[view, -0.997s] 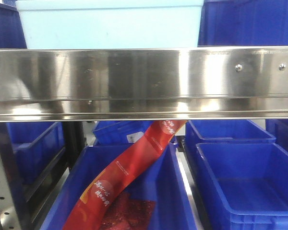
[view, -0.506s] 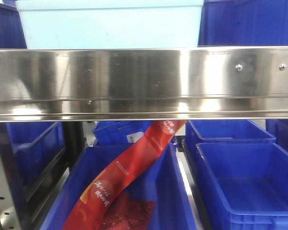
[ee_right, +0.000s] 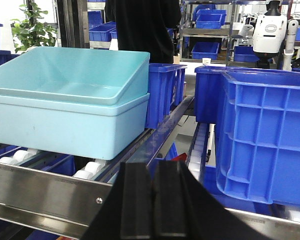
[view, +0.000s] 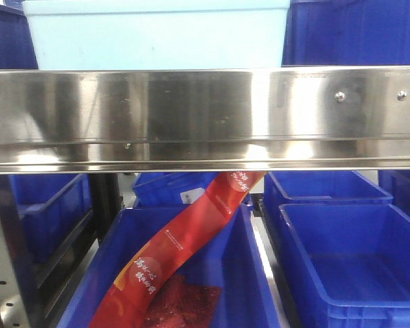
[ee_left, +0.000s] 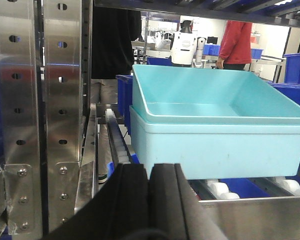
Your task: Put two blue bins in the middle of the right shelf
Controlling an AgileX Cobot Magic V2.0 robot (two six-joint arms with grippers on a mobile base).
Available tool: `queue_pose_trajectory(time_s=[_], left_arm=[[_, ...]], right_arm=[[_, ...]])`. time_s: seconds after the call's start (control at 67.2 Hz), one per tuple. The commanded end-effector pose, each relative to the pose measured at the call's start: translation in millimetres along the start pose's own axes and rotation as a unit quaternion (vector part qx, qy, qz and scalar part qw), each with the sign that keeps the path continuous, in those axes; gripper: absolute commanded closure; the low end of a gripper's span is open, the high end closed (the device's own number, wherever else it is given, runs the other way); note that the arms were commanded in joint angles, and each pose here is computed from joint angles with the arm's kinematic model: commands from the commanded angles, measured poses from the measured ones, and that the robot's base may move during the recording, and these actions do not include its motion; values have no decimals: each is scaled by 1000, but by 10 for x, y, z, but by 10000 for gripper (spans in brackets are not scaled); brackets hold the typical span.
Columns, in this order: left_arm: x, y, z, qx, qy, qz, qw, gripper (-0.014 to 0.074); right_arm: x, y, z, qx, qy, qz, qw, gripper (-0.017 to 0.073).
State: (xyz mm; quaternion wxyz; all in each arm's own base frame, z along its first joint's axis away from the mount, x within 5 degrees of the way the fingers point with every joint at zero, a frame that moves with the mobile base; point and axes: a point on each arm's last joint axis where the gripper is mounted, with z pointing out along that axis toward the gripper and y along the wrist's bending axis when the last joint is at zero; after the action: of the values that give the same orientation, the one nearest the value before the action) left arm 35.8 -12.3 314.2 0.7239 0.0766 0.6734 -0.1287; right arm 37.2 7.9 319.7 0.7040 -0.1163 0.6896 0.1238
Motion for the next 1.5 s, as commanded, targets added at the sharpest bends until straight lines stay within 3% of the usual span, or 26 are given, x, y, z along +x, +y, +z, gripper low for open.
queue_pose_trajectory(time_s=[0.0,0.149,0.223,0.357,0.491,0.58,0.64,0.699,0.804,1.488], left_arm=[[-18,-1,-9,1,-12,-4,1000,704],[19,11,8,-5,-13,8,1000,704],[65,37,33,-25,-28,25,999,704],[304,92,43,-64,-39,34,997,704],[657,141,43,-86,-32,24,996,704],[896,167,79,-87,-9,2,996,704],[1014,178,91,-87,-3,4,996,704],[988,173,92,-84,-22,5,996,704],[1038,181,92,-88,5,2,996,704],[1036,180,92,-88,5,1,996,704]], right_arm=[[-4,-3,-4,2,-7,-8,1000,718],[-4,-3,-4,2,-7,-8,1000,718],[-4,-3,-4,2,-7,-8,1000,718],[-4,-3,-4,2,-7,-8,1000,718],[-4,-3,-4,2,-7,-8,1000,718],[-4,-3,-4,2,-7,-8,1000,718],[-4,-3,-4,2,-7,-8,1000,718],[-6,-2,-4,2,-7,-8,1000,718],[-6,-2,-4,2,-7,-8,1000,718],[-6,-2,-4,2,-7,-8,1000,718]])
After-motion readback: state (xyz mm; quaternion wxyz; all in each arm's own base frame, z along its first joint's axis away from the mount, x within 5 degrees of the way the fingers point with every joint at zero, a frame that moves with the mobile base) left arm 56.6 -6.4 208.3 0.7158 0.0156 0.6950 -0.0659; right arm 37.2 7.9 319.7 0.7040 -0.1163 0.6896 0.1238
